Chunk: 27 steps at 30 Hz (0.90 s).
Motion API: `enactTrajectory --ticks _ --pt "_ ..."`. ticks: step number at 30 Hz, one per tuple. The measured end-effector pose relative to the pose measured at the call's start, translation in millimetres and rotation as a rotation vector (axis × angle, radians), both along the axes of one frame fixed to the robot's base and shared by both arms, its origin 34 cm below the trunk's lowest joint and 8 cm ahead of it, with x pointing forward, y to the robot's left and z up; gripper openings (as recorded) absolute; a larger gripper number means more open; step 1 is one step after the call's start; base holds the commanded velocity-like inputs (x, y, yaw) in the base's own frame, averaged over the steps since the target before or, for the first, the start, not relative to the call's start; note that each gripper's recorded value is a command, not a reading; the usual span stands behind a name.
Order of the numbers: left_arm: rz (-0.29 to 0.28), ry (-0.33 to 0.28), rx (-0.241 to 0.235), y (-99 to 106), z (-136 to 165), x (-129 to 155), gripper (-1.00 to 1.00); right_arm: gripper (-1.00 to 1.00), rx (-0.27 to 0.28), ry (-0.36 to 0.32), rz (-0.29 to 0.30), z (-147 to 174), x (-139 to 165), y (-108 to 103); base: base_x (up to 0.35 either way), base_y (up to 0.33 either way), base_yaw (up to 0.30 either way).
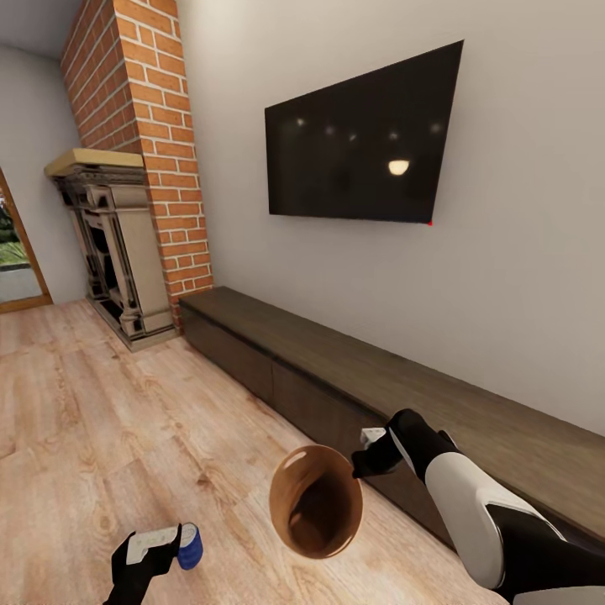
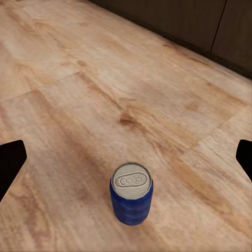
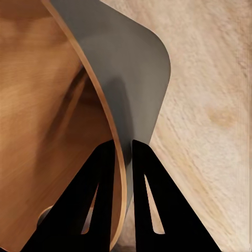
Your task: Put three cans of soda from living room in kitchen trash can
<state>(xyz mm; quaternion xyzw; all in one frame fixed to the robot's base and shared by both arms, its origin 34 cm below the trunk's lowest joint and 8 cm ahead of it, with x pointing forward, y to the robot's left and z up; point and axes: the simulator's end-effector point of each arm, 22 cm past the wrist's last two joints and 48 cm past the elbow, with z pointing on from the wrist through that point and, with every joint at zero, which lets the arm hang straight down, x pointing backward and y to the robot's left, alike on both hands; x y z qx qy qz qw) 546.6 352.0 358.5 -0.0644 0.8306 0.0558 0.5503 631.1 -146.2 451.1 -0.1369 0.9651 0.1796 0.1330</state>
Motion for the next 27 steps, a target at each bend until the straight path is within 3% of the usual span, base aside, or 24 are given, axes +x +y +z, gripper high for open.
enactTrajectory --ticks 19,27 --pt "0.001 -0.002 -0.001 0.0 0.3 0.0 1.0 -1.0 0.001 0.001 0.001 0.0 -0.3 0.8 -0.005 0.0 0.0" --pt "0.001 0.001 -0.001 -0.1 -0.4 -0.4 1.0 -1.0 0.004 0.001 0.001 0.3 -0.5 2.5 0.248 0.0 0.0"
